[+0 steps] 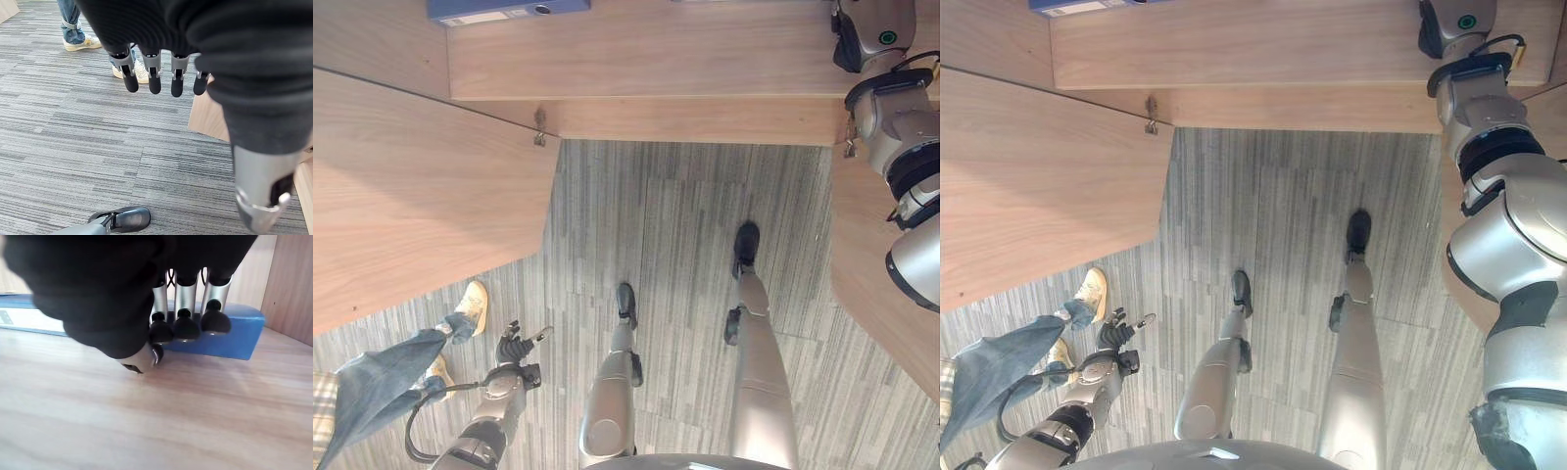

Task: Put the empty folder in the office cabinet

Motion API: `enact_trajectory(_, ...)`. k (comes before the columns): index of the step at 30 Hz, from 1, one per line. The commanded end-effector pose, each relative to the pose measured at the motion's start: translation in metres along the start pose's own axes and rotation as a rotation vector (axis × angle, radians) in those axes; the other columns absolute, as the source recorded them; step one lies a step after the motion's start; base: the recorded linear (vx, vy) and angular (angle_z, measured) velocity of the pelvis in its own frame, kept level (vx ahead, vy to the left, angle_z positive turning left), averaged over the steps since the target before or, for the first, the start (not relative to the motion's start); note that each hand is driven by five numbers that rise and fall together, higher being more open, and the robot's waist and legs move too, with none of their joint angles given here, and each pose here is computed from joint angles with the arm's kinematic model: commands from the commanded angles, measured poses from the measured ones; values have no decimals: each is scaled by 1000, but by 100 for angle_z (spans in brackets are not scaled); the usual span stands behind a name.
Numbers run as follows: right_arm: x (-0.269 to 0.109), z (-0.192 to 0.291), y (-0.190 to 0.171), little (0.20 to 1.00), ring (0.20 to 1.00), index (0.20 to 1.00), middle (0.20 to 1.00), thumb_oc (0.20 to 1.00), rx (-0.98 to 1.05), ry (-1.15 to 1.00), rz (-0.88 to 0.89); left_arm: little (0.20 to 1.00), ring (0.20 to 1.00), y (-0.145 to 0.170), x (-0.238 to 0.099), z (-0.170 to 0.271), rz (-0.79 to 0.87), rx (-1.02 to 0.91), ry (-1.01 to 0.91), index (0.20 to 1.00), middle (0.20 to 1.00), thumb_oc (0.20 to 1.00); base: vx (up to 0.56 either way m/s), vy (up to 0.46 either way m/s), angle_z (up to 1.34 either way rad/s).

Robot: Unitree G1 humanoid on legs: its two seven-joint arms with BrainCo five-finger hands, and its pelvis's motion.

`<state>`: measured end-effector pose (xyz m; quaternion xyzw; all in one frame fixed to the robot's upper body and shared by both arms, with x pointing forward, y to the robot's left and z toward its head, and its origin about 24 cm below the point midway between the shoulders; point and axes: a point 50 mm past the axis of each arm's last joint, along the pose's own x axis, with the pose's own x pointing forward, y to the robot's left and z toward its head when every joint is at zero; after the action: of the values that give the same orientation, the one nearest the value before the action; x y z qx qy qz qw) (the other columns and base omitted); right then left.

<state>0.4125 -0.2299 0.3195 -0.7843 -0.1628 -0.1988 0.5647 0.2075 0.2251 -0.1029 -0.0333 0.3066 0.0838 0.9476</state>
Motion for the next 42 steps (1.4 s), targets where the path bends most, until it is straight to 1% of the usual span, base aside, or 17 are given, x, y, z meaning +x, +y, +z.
enact_trajectory(1, 15, -15, -47, 200, 200, 200, 200, 200, -105, 39, -118, 1000, 1000, 16, 2, 9, 34, 88, -16, 1000, 1000, 1000, 0, 0, 0)
enact_trajectory(8, 18, -29, -67, 200, 200, 200, 200, 200, -177, 56, -155, 1000, 1000, 22, 1, 7, 52, 84, -7, 1000, 1000, 1000, 0, 0, 0)
enact_trajectory(12, 18, -33, -71, 200, 200, 200, 200, 200, -196, 61, -169, 1000, 1000, 22, 0, 6, 55, 89, 1, 1000, 1000, 1000, 0, 0, 0)
enact_trajectory(21, 17, -29, -66, 200, 200, 200, 200, 200, -154, 64, -174, 1000, 1000, 18, 4, 14, 44, 103, -19, 1000, 1000, 1000, 0, 0, 0)
enact_trajectory(22, 16, -29, -62, 300, 300, 300, 300, 300, -134, 68, -173, 1000, 1000, 16, 6, 16, 40, 105, -27, 1000, 1000, 1000, -22, 34, 1)
enact_trajectory(23, 15, -28, -58, 1000, 1000, 1000, 1000, 1000, -114, 68, -180, 1000, 1000, 14, 7, 19, 40, 114, -32, 1000, 1000, 1000, 0, 0, 0)
enact_trajectory(24, 15, -28, -58, 1000, 1000, 1000, 1000, 1000, -114, 68, -180, 1000, 1000, 14, 7, 19, 40, 114, -32, 1000, 1000, 1000, -49, 42, 2)
enact_trajectory(25, 10, -23, -42, 1000, 1000, 1000, 1000, 1000, -58, 67, -174, 1000, 1000, 11, 10, 25, 37, 130, -50, 1000, 1000, 1000, -64, 47, 3)
enact_trajectory(28, 9, -12, -33, 1000, 1000, 1000, 1000, 1000, -31, 42, -151, 1000, 1000, 13, 11, 28, 44, 138, -53, 1000, 1000, 1000, -68, 47, 5)
enact_trajectory(31, 3, 1, -15, 1000, 1000, 1000, 1000, 1000, 64, 25, -139, 1000, 1000, 15, 13, 36, 55, 137, -77, 1000, 1000, 1000, -86, 68, 9)
enact_trajectory(33, -17, 29, 25, 1000, 1000, 1000, 1000, 1000, 199, -24, -97, 1000, 1000, 12, 15, 45, 55, 140, -106, 1000, 1000, 1000, -157, 96, 14)
enact_trajectory(37, -53, 72, 61, 1000, 1000, 1000, 1000, 1000, 337, -170, -42, 1000, 1000, 13, 15, 51, 61, 134, -137, 1000, 1000, 1000, -86, 58, 1)
enact_trajectory(38, -53, 72, 61, 1000, 1000, 1000, 1000, 1000, 337, -170, -42, 1000, 1000, 13, 15, 51, 61, 134, -137, 1000, 1000, 1000, -61, 31, -3)
enact_trajectory(39, -65, 81, 69, 1000, 1000, 1000, 1000, 1000, 391, -198, -28, 1000, 1000, 13, 14, 53, 59, 136, -150, 1000, 1000, 1000, -45, 21, -5)
enact_trajectory(40, -66, 80, 70, 1000, 1000, 1000, 1000, 1000, 392, -196, -26, 1000, 1000, 13, 14, 52, 60, 139, -149, 1000, 1000, 1000, -79, 27, -4)
enact_trajectory(41, -94, 102, 93, 1000, 1000, 1000, 1000, 1000, 491, -235, 43, 1000, 1000, 10, 14, 53, 52, 146, -156, 1000, 1000, 1000, -73, 27, 1)
enact_trajectory(42, -105, 109, 101, 1000, 1000, 1000, 1000, 1000, 537, -245, 74, 1000, 1000, 9, 14, 55, 56, 157, -168, 1000, 1000, 1000, -99, 25, 1)
